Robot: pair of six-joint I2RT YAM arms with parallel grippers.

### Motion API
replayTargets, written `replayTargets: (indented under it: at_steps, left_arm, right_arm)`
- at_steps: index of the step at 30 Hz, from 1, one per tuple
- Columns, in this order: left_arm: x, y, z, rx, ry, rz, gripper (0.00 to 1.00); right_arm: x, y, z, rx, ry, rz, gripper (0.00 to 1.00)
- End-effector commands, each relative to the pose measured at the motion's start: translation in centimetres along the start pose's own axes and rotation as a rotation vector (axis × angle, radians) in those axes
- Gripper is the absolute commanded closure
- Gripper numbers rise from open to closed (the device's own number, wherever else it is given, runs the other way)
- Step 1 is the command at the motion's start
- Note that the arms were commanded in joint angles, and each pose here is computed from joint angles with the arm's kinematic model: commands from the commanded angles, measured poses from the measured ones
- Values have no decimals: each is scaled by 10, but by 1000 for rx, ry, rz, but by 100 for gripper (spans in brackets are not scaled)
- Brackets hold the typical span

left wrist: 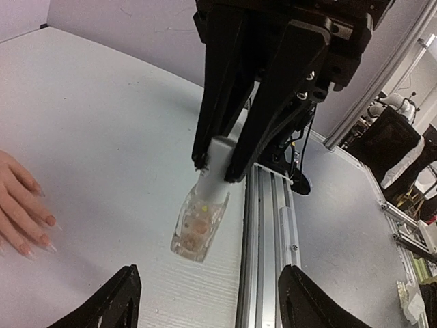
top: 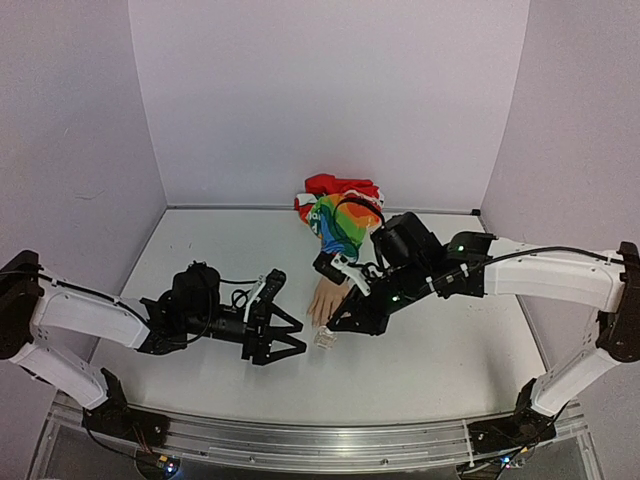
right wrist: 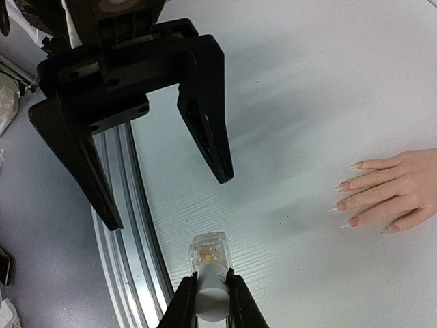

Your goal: Paint the nails

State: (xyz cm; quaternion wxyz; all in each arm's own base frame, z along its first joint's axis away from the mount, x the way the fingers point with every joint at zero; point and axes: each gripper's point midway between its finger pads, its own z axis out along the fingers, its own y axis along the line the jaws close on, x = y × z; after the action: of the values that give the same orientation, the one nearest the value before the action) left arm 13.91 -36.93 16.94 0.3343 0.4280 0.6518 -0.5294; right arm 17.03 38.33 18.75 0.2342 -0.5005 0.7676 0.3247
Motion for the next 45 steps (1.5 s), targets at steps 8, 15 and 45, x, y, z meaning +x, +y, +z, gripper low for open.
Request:
replayTargets:
  at_steps: [8,15,45]
  left_arm:
    - [-38,-29,12,181,-126,67,41]
    - [-37,-30,17,186,-117,62,54]
    - [-55,-35,-7,107,-222,125,65]
  right_arm:
    - [-53,26,-20,10,-203,-124,100]
    - [-62,26,-26,25,-254,-125,100]
    - [-57,22,-18,37,-241,-101,100]
